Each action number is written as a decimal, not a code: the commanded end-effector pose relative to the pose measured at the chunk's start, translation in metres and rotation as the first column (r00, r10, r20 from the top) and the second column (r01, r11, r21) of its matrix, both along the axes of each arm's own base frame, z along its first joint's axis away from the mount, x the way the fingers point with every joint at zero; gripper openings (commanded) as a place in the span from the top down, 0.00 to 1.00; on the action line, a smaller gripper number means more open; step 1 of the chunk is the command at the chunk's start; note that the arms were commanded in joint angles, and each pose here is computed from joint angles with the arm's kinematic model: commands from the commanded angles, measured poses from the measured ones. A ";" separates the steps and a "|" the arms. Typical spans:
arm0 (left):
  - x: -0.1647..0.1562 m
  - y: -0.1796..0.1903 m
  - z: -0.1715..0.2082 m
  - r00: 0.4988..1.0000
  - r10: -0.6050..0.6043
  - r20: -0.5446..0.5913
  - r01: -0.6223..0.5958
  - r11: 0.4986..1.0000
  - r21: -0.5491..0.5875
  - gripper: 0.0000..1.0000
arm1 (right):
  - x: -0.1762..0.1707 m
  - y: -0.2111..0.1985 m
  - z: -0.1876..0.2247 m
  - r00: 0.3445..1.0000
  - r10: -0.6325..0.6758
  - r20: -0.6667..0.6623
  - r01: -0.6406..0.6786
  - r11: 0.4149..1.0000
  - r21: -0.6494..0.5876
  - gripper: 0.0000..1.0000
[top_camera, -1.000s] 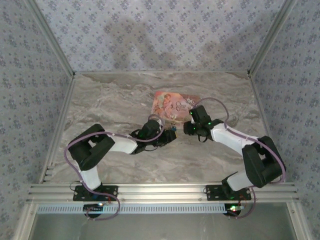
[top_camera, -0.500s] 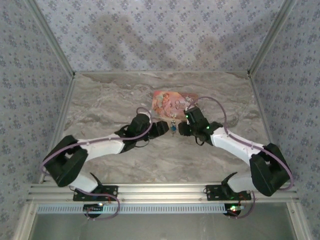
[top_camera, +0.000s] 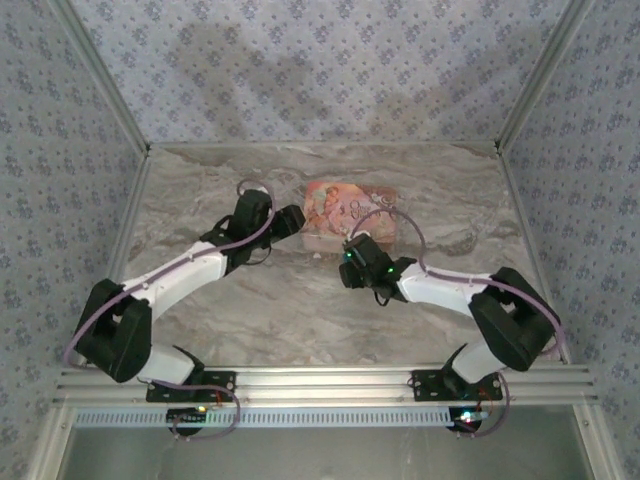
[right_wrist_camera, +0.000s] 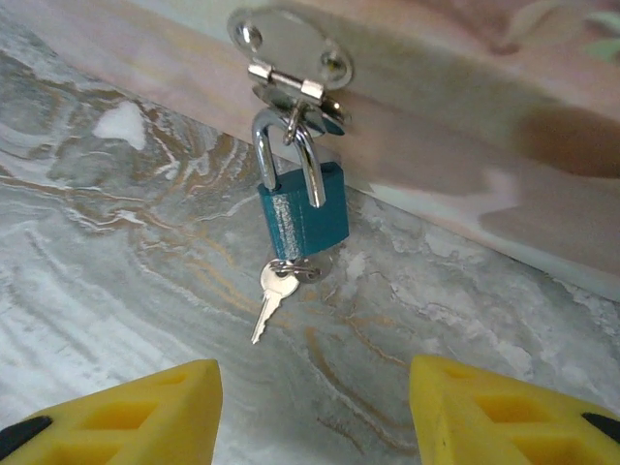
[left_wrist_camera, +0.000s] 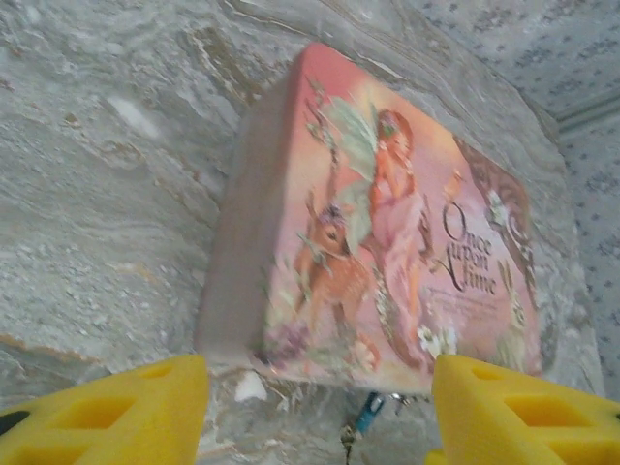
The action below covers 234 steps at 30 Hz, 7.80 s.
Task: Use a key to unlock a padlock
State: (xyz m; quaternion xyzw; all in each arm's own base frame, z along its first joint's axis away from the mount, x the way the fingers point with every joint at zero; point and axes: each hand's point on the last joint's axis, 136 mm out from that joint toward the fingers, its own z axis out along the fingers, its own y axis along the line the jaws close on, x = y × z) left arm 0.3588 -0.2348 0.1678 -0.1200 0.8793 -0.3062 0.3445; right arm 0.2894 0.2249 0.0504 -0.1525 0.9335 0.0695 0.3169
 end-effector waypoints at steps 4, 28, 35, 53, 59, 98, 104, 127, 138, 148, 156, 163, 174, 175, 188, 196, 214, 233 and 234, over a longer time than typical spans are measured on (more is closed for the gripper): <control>0.016 -0.001 -0.010 0.999 -0.012 -0.039 0.013 0.999 0.032 0.38 | 0.027 0.006 -0.003 0.994 -0.087 0.073 0.089 0.996 -0.026 0.44; 0.022 0.006 -0.016 0.998 0.008 -0.060 -0.007 1.000 0.025 0.38 | 0.027 0.005 -0.048 0.992 -0.125 0.030 0.127 0.988 -0.087 0.70; 0.025 0.007 -0.017 0.998 0.012 -0.058 -0.011 1.000 0.025 0.38 | 0.019 0.004 -0.042 0.997 -0.070 0.027 0.072 0.993 -0.096 0.86; 0.044 -0.001 -0.033 0.996 -0.017 -0.083 0.021 0.999 0.050 0.38 | -0.013 0.015 -0.005 0.944 0.329 -0.022 -0.327 0.925 -0.194 1.00; 0.047 -0.004 -0.040 0.995 -0.030 -0.099 0.035 0.998 0.050 0.38 | -0.018 0.017 -0.002 0.902 0.424 -0.086 -0.432 0.876 -0.215 1.00; 0.029 -0.025 -0.065 0.979 -0.100 -0.175 0.086 0.993 -0.083 0.45 | -0.020 0.078 0.022 0.736 0.666 -0.124 -0.673 0.697 -0.247 1.00; 0.030 -0.013 -0.055 0.987 -0.065 -0.149 0.055 0.996 -0.070 0.43 | -0.025 0.080 0.028 0.734 0.671 -0.104 -0.673 0.698 -0.244 1.00; -0.020 0.051 -0.028 0.997 0.028 -0.069 -0.026 0.999 0.024 0.38 | -0.035 0.051 0.086 0.850 0.525 0.051 -0.516 0.848 -0.119 1.00; -0.050 0.077 -0.024 0.999 0.032 -0.036 -0.028 0.994 0.107 0.37 | -0.029 -0.039 0.106 0.987 0.158 0.030 -0.159 0.987 0.037 1.00; -0.062 0.087 -0.023 0.998 0.048 -0.028 -0.044 0.991 0.123 0.37 | -0.005 -0.150 0.079 0.933 -0.339 -0.123 0.349 0.935 0.069 1.00; -0.065 0.088 -0.031 0.997 0.059 -0.048 -0.053 0.992 0.116 0.36 | 0.009 -0.186 0.042 0.832 -0.499 -0.244 0.506 0.862 -0.037 1.00; -0.069 0.090 -0.036 0.996 0.064 -0.056 -0.057 0.992 0.117 0.36 | 0.019 -0.194 0.010 0.774 -0.553 -0.309 0.547 0.829 -0.115 1.00; -0.072 0.092 -0.040 0.996 0.071 -0.063 -0.064 0.992 0.113 0.36 | 0.032 -0.194 -0.008 0.750 -0.570 -0.336 0.546 0.820 -0.171 0.79; -0.072 0.092 -0.041 0.995 0.072 -0.063 -0.065 0.991 0.113 0.36 | 0.033 -0.193 -0.007 0.753 -0.566 -0.334 0.543 0.823 -0.169 0.78; -0.071 0.094 -0.033 0.996 0.076 -0.042 -0.070 0.990 0.123 0.35 | 0.034 -0.186 0.036 0.795 -0.533 -0.289 0.528 0.843 -0.100 0.61; -0.053 0.107 -0.005 0.996 0.092 0.017 -0.094 0.972 0.213 0.02 | 0.041 -0.196 0.087 0.827 -0.542 -0.152 0.544 0.838 -0.025 0.03; 0.015 0.227 0.007 0.953 0.118 0.279 -0.279 0.700 0.657 0.02 | 0.065 -0.283 0.126 0.625 -0.593 0.508 0.695 0.718 -0.018 0.00; 0.042 0.253 -0.064 0.911 0.100 0.399 -0.344 0.719 0.604 0.02 | 0.089 -0.254 0.046 0.722 -0.431 0.542 0.481 0.875 0.056 0.00; 0.040 0.256 -0.071 0.905 0.116 0.410 -0.360 0.723 0.589 0.02 | 0.091 -0.258 0.044 0.713 -0.440 0.546 0.483 0.873 0.072 0.00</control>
